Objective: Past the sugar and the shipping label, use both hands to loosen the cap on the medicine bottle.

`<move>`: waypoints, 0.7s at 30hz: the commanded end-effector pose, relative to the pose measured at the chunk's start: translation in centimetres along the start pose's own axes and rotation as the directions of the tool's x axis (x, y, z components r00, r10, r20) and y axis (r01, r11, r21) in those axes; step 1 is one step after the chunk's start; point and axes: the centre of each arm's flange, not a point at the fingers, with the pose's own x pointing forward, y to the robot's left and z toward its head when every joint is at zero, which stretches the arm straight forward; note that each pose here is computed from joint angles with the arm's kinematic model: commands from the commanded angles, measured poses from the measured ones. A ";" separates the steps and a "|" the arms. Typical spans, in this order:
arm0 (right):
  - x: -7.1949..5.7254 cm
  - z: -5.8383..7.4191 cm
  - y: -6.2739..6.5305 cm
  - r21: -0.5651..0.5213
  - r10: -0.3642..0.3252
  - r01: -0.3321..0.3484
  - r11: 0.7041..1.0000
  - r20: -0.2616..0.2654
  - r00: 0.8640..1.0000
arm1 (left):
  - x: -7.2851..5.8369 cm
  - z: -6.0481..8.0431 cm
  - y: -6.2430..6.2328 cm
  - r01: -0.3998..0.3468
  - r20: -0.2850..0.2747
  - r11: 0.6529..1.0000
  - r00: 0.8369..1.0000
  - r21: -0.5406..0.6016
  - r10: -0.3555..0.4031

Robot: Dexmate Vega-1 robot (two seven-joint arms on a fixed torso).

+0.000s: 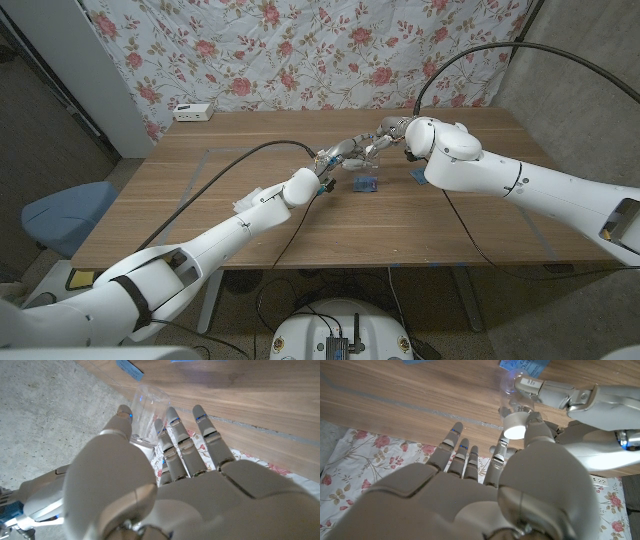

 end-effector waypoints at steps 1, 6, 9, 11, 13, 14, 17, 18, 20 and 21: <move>0.1 0.0 0.0 0.000 -0.017 0.017 1.000 0.017 1.000 | 0.2 0.1 0.1 0.002 0.003 1.000 1.000 0.002 -0.002; 0.1 0.0 0.0 -0.001 -0.019 0.019 1.000 0.023 1.000 | 0.4 0.1 0.1 0.004 0.004 1.000 1.000 0.002 -0.004; 0.0 -0.1 0.0 0.005 -0.017 0.017 1.000 0.024 1.000 | 0.4 0.1 0.1 0.005 0.003 1.000 1.000 0.002 -0.005; 0.0 -0.1 -0.1 0.004 -0.015 0.015 1.000 0.025 1.000 | 0.4 0.1 0.1 0.005 0.003 1.000 1.000 0.000 -0.005; 0.1 -0.2 -0.1 0.005 -0.012 0.012 1.000 0.026 1.000 | 0.4 0.1 0.1 0.006 0.003 1.000 1.000 0.000 -0.006; 0.1 -0.2 -0.1 0.004 -0.010 0.010 1.000 0.028 1.000 | 0.5 0.1 0.1 0.005 0.003 1.000 1.000 0.001 -0.005; 0.1 -0.2 -0.2 0.011 -0.004 0.004 1.000 0.036 0.999 | 0.5 0.1 0.1 0.006 0.002 1.000 1.000 0.000 -0.006; 0.1 -0.2 -0.2 0.012 -0.004 0.003 1.000 0.038 0.999 | 0.5 0.1 0.1 0.005 0.002 1.000 1.000 0.001 -0.005; 0.1 -0.2 -0.2 0.011 -0.003 0.002 1.000 0.038 0.999 | 0.5 0.1 0.2 0.005 0.002 1.000 1.000 0.001 -0.005; 0.1 -0.2 -0.2 0.012 -0.002 0.001 1.000 0.041 0.999 | 0.5 0.1 0.2 0.005 0.003 1.000 1.000 0.001 -0.005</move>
